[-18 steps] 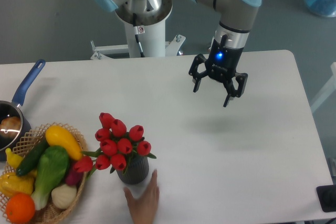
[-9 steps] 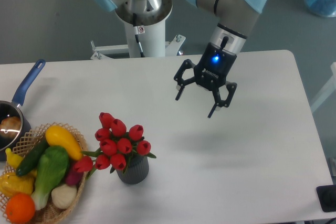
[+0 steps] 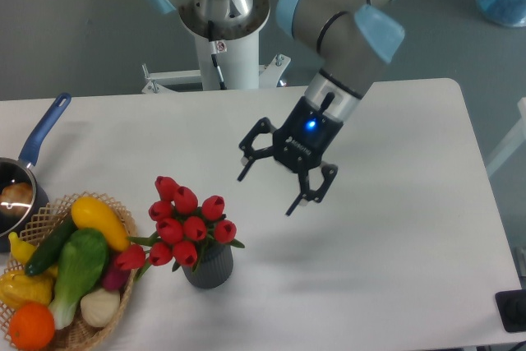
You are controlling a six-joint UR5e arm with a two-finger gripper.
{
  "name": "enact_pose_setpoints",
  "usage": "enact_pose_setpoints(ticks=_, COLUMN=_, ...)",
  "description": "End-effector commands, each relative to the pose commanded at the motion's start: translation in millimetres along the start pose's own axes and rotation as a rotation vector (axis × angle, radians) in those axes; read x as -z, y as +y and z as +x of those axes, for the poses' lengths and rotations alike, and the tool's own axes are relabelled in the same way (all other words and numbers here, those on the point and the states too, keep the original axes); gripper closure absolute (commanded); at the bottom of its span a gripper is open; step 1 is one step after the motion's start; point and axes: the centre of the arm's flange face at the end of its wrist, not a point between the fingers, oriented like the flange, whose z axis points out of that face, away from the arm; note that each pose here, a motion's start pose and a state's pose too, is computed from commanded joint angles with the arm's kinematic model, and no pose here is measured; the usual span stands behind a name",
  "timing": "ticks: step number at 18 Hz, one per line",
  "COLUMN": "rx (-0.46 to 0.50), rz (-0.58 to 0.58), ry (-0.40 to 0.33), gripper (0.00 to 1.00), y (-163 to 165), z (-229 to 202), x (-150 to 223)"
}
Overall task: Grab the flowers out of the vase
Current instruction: 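Move the open gripper down toward the red tulip stems above the black vase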
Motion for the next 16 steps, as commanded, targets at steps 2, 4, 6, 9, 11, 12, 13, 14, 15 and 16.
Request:
enact_pose_setpoints(ticks=2, rx=-0.006, rz=0.029, ry=0.015, gripper=0.00, y=-0.7, z=-0.9, x=-2.9)
enact_pose_setpoints(ticks=4, rx=-0.018, rz=0.031, ry=0.039, gripper=0.00, y=-2.6, z=4.3, x=-15.2)
enact_pose_setpoints(ticks=6, rx=-0.033, rz=0.031, ry=0.048, gripper=0.00, y=1.8, z=0.9, x=-29.4)
enact_pose_setpoints(ticks=9, rx=-0.052, rz=0.026, ry=0.067, gripper=0.00, y=3.2, z=1.4, x=-48.0)
enact_pose_setpoints(ticks=11, rx=-0.053, rz=0.024, ry=0.074, gripper=0.00, y=2.4, z=3.3, x=-52.2)
enact_pose_setpoints(ticks=12, rx=-0.052, rz=0.024, ry=0.081, gripper=0.00, y=2.6, z=4.4, x=-55.3)
enact_pose_setpoints(ticks=13, rx=-0.055, rz=0.023, ry=0.085, gripper=0.00, y=1.3, z=6.7, x=-57.9)
enact_pose_setpoints(ticks=14, rx=-0.057, rz=0.024, ry=0.086, gripper=0.00, y=0.2, z=7.3, x=-58.3)
enact_pose_setpoints(ticks=15, rx=-0.059, rz=0.033, ry=0.091, gripper=0.00, y=-1.5, z=8.1, x=-58.6)
enact_pose_setpoints(ticks=16, rx=-0.060, rz=0.044, ry=0.097, gripper=0.00, y=-3.2, z=8.6, x=-58.3)
